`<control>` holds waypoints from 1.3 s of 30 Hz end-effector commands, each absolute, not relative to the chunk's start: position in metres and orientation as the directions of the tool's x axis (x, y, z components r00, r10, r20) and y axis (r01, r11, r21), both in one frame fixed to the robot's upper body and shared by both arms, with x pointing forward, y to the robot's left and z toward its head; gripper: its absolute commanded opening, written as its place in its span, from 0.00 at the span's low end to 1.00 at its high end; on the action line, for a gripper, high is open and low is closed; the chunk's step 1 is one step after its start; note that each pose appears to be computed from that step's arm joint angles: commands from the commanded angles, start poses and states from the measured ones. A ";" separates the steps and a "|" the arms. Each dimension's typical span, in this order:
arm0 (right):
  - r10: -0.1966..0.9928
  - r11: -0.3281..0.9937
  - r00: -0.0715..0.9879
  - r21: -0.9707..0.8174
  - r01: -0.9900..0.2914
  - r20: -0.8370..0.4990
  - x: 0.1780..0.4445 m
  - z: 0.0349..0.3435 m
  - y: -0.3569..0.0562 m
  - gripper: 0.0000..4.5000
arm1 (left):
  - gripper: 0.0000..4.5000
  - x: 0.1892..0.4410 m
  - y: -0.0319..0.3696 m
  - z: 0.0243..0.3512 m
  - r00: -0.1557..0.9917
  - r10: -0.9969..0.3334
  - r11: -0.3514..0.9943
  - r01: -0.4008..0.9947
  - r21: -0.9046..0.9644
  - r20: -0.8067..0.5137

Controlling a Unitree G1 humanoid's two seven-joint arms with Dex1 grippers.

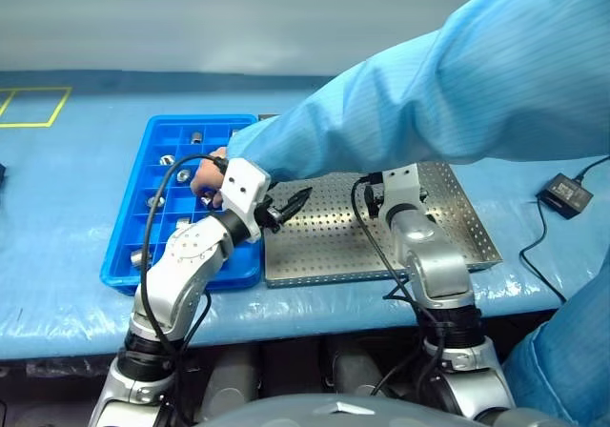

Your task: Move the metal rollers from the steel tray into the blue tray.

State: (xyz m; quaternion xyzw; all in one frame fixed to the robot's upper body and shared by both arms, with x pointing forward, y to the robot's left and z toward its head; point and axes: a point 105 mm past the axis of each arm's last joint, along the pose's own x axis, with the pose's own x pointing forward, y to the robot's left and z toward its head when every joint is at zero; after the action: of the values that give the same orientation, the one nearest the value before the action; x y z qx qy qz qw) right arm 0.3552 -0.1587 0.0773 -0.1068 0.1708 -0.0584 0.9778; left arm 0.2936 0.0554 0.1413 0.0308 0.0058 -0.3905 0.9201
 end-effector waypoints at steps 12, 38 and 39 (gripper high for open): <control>-0.366 0.921 0.914 -0.207 0.329 -0.175 0.373 0.089 -0.198 0.81 | 0.67 0.278 0.052 0.137 0.651 -0.757 0.646 0.758 0.090 -0.055; -0.457 0.889 0.823 -0.142 0.435 -0.338 0.384 0.047 -0.209 0.46 | 0.67 0.279 0.060 0.132 0.686 -0.722 0.678 0.728 0.106 -0.088; -0.456 0.890 0.824 -0.143 0.434 -0.338 0.384 0.047 -0.209 0.40 | 0.67 0.279 0.060 0.132 0.686 -0.722 0.678 0.728 0.106 -0.089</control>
State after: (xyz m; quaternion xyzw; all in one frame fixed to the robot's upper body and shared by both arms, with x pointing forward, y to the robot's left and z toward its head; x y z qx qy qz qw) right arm 0.3846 -0.2069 0.0471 -0.0360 0.1798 -0.2268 0.9565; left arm 0.2831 0.0639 0.1170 0.0584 0.0493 -0.3911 0.9172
